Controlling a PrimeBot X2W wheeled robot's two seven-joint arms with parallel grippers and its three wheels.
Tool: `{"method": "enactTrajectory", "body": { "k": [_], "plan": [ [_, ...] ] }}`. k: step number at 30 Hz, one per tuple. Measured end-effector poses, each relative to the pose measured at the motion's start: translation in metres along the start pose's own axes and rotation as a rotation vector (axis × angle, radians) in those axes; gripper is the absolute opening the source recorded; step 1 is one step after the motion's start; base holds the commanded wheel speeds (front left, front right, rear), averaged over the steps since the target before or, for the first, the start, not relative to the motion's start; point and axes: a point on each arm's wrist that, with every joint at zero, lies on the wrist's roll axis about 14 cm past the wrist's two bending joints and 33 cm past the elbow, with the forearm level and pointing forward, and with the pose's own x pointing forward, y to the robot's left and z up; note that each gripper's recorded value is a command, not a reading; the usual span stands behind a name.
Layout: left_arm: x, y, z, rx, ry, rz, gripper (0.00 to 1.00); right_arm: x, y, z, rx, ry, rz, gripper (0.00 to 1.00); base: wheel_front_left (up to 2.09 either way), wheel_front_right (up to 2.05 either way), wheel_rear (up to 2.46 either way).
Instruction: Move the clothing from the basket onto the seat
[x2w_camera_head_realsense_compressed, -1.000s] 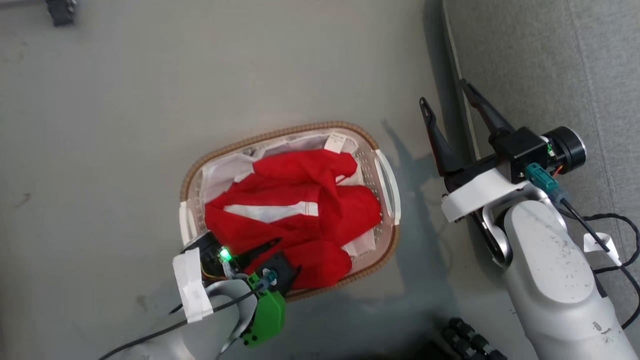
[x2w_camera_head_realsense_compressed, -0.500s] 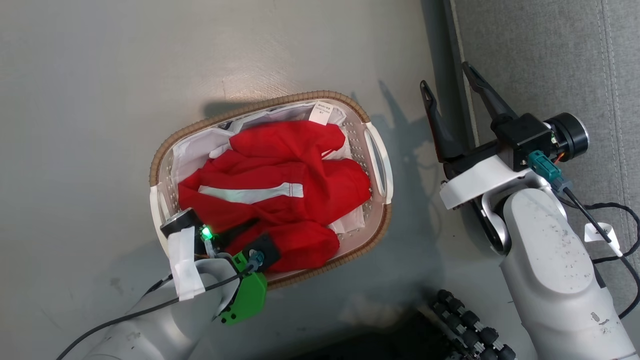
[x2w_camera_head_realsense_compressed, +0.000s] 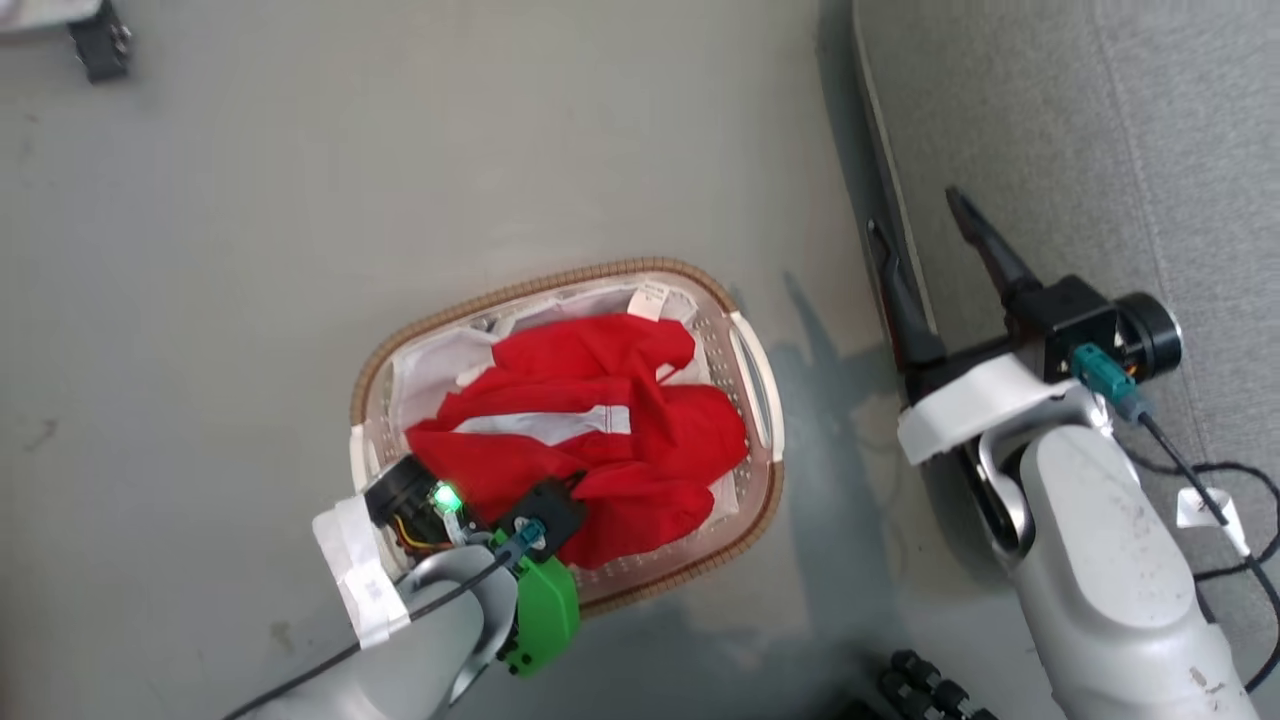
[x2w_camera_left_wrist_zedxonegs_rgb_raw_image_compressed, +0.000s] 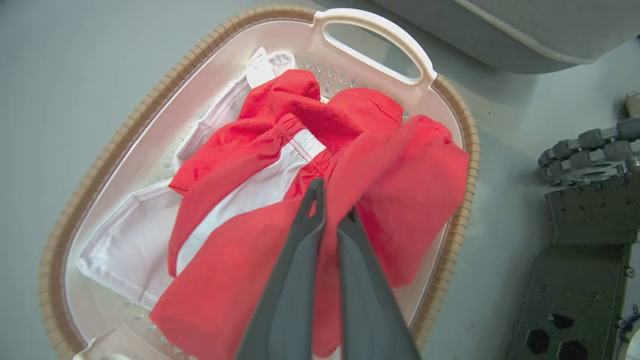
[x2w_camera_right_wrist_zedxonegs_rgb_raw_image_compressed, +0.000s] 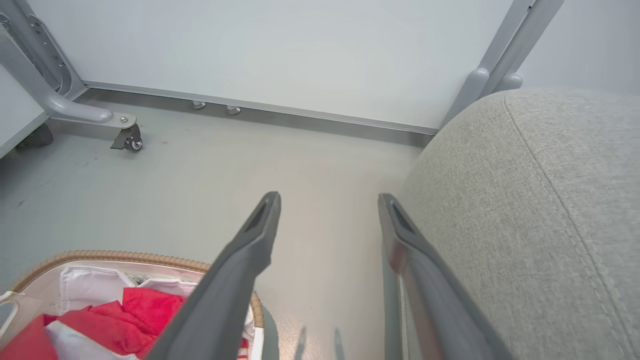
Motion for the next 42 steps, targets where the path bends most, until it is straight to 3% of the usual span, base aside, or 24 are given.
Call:
{"method": "enactTrajectory", "body": {
  "k": [13, 22, 26, 32, 34, 40, 42],
  "plan": [
    [-0.069, -0.018, 0.114, 0.003, -0.352, 0.181, 0.0, -0.074, 0.014, 0.026, 0.063, -0.04, 0.0, 1.0, 0.0, 0.0, 0.0],
    [-0.134, -0.03, 0.209, 0.098, -0.657, 0.294, 0.0, -0.112, 0.037, 0.04, 0.097, -0.087, 0.046, 1.0, 0.0, 0.0, 0.0],
    [-0.166, -0.036, 0.245, 0.141, -0.783, 0.335, 0.0, -0.118, 0.065, 0.053, 0.08, -0.122, 0.14, 1.0, 0.0, 0.0, 0.0],
    [-0.193, -0.043, 0.271, 0.197, -0.869, 0.37, 0.0, -0.138, 0.158, 0.117, 0.058, -0.314, 0.472, 1.0, 0.0, 0.0, 0.0],
    [-0.193, -0.047, 0.272, 0.204, -0.871, 0.365, 0.0, -0.143, 0.173, 0.131, 0.033, -0.356, 0.538, 1.0, 0.0, 0.0, 0.0],
    [-0.189, -0.058, 0.272, 0.202, -0.869, 0.333, 0.0, -0.128, 0.197, 0.152, -0.032, -0.403, 0.582, 1.0, 0.0, 0.0, 0.0],
    [-0.187, -0.063, 0.27, 0.193, -0.867, 0.318, 0.0, -0.12, 0.205, 0.143, -0.051, -0.367, 0.596, 1.0, 0.0, 0.0, 0.0]
  ]
}}
